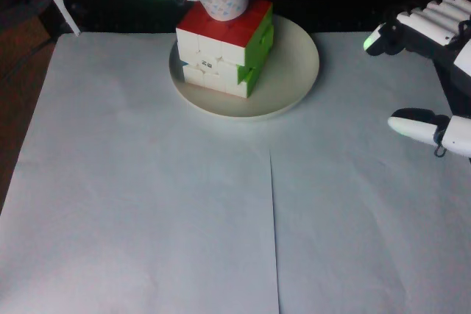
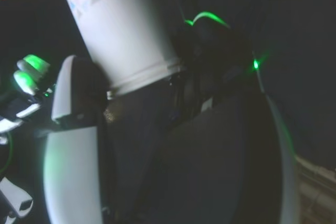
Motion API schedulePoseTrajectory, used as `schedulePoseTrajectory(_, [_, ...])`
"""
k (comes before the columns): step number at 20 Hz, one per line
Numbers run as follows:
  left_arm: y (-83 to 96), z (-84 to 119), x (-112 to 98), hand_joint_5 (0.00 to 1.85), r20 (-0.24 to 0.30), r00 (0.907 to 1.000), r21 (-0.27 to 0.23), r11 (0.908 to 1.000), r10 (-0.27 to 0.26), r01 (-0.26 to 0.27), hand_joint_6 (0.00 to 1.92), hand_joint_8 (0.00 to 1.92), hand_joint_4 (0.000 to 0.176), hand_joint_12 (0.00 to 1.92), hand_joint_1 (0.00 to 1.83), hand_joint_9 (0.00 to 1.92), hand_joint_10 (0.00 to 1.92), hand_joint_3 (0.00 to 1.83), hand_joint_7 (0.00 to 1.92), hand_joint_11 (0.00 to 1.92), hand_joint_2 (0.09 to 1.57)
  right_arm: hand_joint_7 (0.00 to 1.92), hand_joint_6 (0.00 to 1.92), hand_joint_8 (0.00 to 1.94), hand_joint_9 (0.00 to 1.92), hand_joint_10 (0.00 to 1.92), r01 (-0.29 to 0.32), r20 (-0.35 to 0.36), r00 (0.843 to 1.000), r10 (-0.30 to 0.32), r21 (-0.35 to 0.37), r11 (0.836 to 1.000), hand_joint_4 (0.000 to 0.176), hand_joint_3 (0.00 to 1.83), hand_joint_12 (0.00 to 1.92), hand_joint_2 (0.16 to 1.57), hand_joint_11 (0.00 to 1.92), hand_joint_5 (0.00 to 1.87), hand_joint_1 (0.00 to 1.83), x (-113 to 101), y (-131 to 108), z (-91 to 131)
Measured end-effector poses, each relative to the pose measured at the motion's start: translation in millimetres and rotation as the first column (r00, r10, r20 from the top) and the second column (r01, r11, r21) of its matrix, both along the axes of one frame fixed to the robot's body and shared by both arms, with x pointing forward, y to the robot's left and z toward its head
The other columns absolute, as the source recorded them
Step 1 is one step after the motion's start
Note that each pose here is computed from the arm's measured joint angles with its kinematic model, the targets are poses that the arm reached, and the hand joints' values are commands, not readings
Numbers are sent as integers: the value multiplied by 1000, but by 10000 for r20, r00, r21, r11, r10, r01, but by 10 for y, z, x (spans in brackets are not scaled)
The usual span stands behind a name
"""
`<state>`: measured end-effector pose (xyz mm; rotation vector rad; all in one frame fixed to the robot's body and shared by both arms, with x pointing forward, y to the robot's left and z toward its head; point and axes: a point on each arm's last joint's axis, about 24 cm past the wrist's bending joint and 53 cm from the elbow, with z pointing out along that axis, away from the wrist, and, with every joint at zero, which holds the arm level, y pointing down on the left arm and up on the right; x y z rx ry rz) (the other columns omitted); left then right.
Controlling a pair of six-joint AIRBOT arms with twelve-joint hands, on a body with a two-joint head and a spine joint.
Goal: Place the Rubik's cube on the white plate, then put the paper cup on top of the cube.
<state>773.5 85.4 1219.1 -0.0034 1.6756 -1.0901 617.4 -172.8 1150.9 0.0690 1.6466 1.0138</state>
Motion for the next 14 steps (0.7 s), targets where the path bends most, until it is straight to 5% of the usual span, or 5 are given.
schedulePoseTrajectory(3, [10,6,13,144,-1,10000,39,10000,50,-50,1442,1352,0,1813,1179,199,1583,0,84,297,1243,90,1084,1252,44,1486,-4,5,10000,4,17,10000,0,3,1747,1208,0,22,824,0,4,-1])
schedulePoseTrajectory(5, [36,-4,42,130,-21,9999,89,9999,142,-142,1296,1244,0,1765,1174,171,1524,0,75,303,1257,67,1127,1239,5,1487,17,-6,10000,-17,38,10000,0,0,1769,1206,0,15,860,7,3,-7])
schedulePoseTrajectory(9, [44,-20,69,206,-101,9997,90,9997,224,-223,660,529,0,1575,1061,138,932,0,206,156,1236,107,1067,1189,53,1517,-2,-8,10000,2,38,10000,0,0,1810,1202,0,37,826,4,9,-10])
schedulePoseTrajectory(11, [35,-29,69,208,-143,9997,83,9997,222,-221,560,346,0,1599,1035,173,818,0,255,122,1210,54,1106,1246,3,1532,4,-14,10000,-4,39,10000,0,0,1788,1205,0,8,872,5,8,-11])
schedulePoseTrajectory(14, [42,-34,74,182,-213,9995,39,9997,241,-240,680,232,0,1560,1037,142,746,0,303,150,1202,89,1082,1213,34,1484,14,-21,10000,-14,42,10000,0,1,1842,1206,0,31,814,6,6,-12])
